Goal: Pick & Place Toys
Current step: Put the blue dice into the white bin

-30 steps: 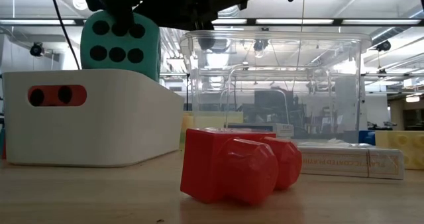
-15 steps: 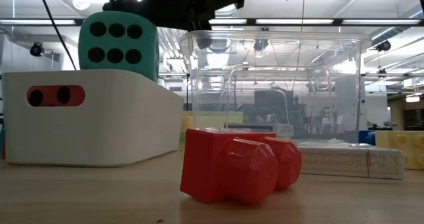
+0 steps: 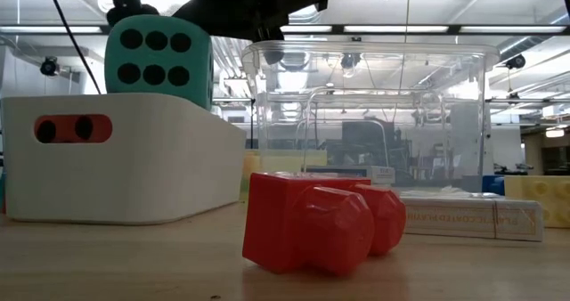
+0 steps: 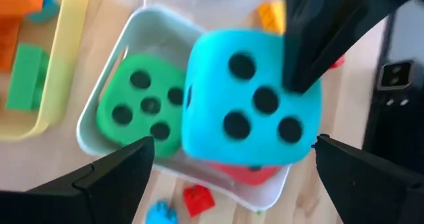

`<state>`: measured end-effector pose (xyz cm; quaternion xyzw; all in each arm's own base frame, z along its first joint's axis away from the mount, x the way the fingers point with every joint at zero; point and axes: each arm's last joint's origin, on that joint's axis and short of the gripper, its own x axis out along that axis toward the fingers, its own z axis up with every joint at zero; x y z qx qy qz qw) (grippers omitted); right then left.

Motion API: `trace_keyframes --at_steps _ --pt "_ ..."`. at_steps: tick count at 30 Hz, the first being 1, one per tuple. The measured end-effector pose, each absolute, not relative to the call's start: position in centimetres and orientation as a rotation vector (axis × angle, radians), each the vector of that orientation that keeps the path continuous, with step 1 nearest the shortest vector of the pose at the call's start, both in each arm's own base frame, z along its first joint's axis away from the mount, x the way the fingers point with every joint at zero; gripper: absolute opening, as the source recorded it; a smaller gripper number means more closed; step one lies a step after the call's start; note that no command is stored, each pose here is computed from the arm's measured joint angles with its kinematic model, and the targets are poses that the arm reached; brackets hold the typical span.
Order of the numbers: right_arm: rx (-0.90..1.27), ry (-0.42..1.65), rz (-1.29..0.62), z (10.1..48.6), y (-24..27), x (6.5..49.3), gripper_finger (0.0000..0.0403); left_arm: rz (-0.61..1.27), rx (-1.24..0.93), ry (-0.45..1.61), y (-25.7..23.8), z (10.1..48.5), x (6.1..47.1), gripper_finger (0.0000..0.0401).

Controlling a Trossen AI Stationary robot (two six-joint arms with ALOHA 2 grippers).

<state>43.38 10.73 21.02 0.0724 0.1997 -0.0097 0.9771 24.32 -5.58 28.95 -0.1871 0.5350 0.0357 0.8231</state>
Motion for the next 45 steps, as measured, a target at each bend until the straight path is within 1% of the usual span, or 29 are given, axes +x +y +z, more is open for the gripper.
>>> trace_keyframes --at_steps 8,15,19,23,33,35,37,45 --pt "0.130 0.397 -0.015 21.5 10.7 43.2 0.0008 0.089 -0.413 1.197 -5.5 29.1 23.3 0.0399" --pt "0.134 0.391 -0.014 21.7 10.7 43.3 0.0009 0.043 -0.410 1.150 -5.8 30.6 21.5 0.0399" --pt "0.128 0.388 0.049 22.1 11.0 43.4 0.0009 0.023 -0.408 1.132 -5.9 31.1 20.9 0.0399" --pt "0.126 0.379 0.064 22.5 11.3 43.5 0.0009 0.046 -0.459 1.136 -6.0 31.1 20.8 0.0399" --pt "0.104 0.371 0.066 22.6 11.1 43.5 0.0014 0.034 -0.460 1.205 -6.1 30.6 20.4 0.0400" --pt "0.096 0.368 0.069 22.6 11.2 43.5 0.0029 0.037 -0.445 1.244 -6.2 30.2 20.0 0.0400" --pt "0.093 0.366 0.069 22.7 11.1 43.5 0.0054 0.044 -0.431 1.293 -6.2 29.5 19.7 0.0400" --pt "0.102 0.357 -0.027 22.8 10.5 43.6 0.0190 0.127 -0.516 1.444 -6.0 27.4 18.6 0.0400"
